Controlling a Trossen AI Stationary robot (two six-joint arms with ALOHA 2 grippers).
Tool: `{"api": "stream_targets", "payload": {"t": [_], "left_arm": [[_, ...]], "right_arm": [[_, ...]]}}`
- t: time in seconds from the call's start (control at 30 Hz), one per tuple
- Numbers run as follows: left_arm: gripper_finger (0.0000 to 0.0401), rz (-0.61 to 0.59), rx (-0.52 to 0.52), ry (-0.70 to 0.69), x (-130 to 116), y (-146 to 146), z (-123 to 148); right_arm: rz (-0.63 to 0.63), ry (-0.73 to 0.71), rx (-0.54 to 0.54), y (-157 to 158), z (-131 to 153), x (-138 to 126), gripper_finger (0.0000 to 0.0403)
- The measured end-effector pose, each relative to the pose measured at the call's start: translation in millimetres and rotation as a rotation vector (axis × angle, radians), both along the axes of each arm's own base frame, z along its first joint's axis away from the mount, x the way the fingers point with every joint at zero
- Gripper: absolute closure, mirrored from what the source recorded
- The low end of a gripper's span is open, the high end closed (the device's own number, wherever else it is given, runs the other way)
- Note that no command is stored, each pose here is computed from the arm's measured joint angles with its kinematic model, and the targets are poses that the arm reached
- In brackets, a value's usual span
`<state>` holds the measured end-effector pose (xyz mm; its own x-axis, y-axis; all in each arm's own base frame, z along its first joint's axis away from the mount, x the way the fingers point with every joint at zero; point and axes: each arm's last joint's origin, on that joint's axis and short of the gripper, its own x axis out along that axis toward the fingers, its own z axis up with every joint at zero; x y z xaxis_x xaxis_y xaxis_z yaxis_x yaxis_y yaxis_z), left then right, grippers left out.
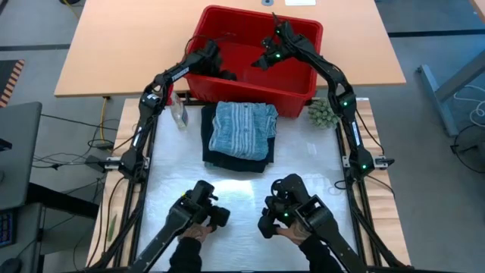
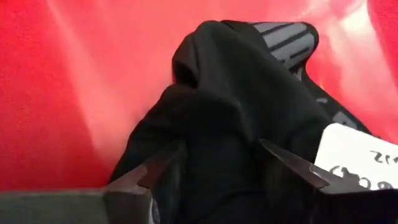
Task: Fold Laundry from Bin
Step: Fold the black underwear from the red laundry
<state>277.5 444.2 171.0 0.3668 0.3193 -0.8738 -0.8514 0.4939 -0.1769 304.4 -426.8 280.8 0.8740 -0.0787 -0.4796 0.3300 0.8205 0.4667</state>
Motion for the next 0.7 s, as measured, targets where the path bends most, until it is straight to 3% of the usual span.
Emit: {"api": "stream_targets", "payload": {"t": [0.27, 0.37, 0.5, 0.7], "left_arm": [[0.0227, -0.163, -0.011, 0.149, 12, -10, -26], [0.0276, -0.216, 0.029, 0.205, 20, -16, -26], [0.0381, -0.236, 0.072, 0.252, 30, -20, -13], [0.0397, -0.228, 0.193, 0.175, 36, -14, 21]], "right_arm": [[0.0, 0.004, 0.005, 0, 0, 0, 0.0335], [-0.003, 0.006, 0.008, 0, -1, -2, 0.0335], [-0.009, 0.006, 0.007, -3, -1, -5, 0.0335], [-0.021, 0.007, 0.011, -6, -1, -10, 0.0335]]}}
